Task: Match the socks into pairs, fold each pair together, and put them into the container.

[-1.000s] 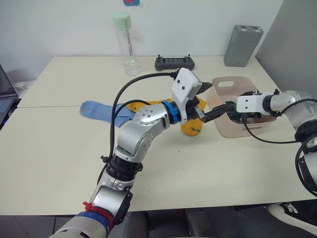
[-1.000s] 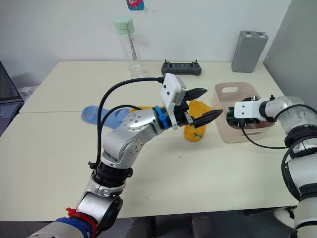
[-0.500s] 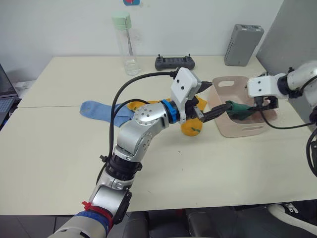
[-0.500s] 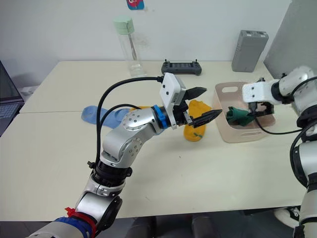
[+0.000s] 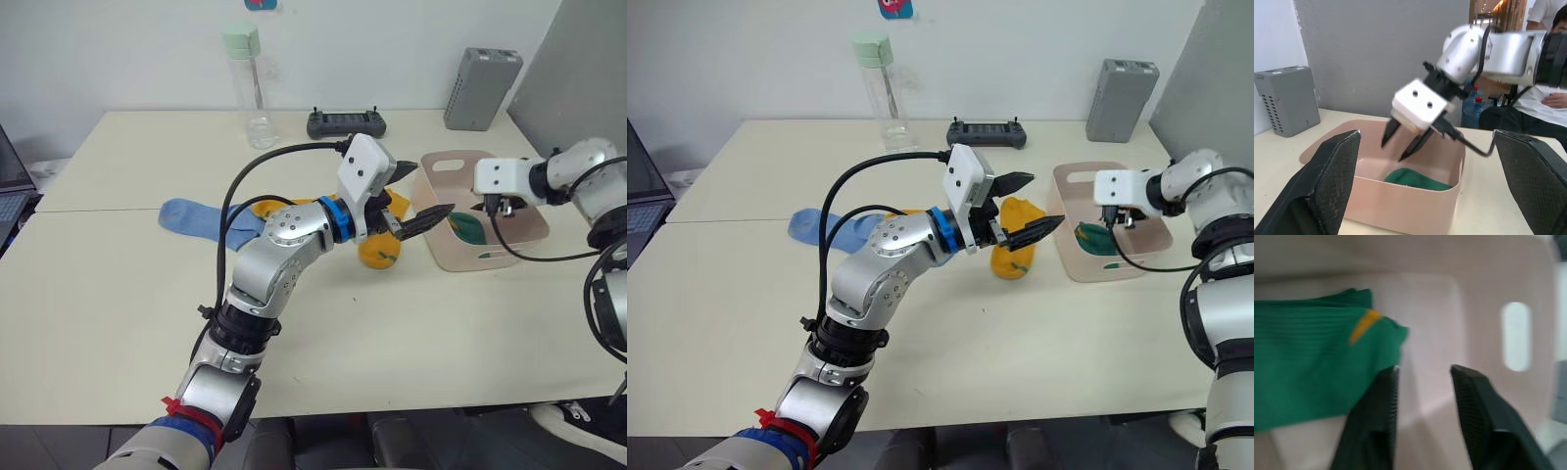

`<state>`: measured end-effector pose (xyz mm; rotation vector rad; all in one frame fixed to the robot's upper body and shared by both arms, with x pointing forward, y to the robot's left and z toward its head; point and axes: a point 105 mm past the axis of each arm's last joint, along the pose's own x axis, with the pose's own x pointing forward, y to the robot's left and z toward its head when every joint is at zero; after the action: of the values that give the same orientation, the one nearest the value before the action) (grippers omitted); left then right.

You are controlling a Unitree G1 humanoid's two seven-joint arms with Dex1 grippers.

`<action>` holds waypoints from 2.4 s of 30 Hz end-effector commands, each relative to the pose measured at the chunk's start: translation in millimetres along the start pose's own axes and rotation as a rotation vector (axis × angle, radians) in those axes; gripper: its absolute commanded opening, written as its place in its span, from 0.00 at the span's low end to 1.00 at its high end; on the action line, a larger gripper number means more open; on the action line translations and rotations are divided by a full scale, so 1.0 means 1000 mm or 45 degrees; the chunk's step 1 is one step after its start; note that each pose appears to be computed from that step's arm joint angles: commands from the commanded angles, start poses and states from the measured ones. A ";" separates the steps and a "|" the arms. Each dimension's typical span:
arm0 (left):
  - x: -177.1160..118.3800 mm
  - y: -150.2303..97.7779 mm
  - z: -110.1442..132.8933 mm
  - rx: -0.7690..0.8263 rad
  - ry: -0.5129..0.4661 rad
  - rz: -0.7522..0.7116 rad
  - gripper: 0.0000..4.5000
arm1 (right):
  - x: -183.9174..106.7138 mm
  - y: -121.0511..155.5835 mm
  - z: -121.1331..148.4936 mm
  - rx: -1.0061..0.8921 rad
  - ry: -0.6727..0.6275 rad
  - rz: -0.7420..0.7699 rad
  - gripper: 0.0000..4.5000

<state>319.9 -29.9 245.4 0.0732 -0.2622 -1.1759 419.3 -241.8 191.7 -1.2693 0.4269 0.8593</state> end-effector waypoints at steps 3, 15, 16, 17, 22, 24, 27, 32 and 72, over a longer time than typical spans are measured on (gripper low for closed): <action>-0.001 -0.002 0.015 0.058 -0.051 -0.009 1.00 | 0.007 0.008 -0.009 0.036 0.051 0.032 0.01; -0.015 0.010 0.013 0.071 -0.019 0.059 1.00 | -0.042 -0.045 0.011 0.106 -0.112 -0.257 0.01; -0.018 0.012 0.012 0.073 -0.015 0.064 1.00 | -0.048 -0.051 0.017 0.117 -0.155 -0.285 0.01; -0.022 0.014 0.013 0.076 -0.013 0.076 1.00 | -0.054 -0.057 0.024 0.129 -0.209 -0.328 0.01; -0.050 0.036 0.011 0.102 0.014 0.191 1.00 | -0.073 -0.084 0.073 0.273 -0.632 -0.550 0.12; -0.069 0.049 0.008 0.132 0.042 0.283 1.00 | -0.075 -0.082 0.102 0.374 -0.876 -0.594 0.26; -0.093 0.061 0.003 0.152 0.078 0.378 1.00 | -0.073 -0.058 0.132 0.529 -1.075 -0.586 0.49; -0.144 0.073 -0.016 0.153 0.177 0.570 1.00 | -0.052 0.009 0.159 0.718 -1.176 -0.577 0.86; -0.149 -0.002 -0.041 0.078 0.302 0.196 1.00 | 0.069 0.109 0.116 0.858 -0.607 -0.286 0.96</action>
<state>278.2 107.3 174.5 0.2183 -0.0683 -0.9653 357.3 -105.6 98.2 -0.4466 0.1864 0.7008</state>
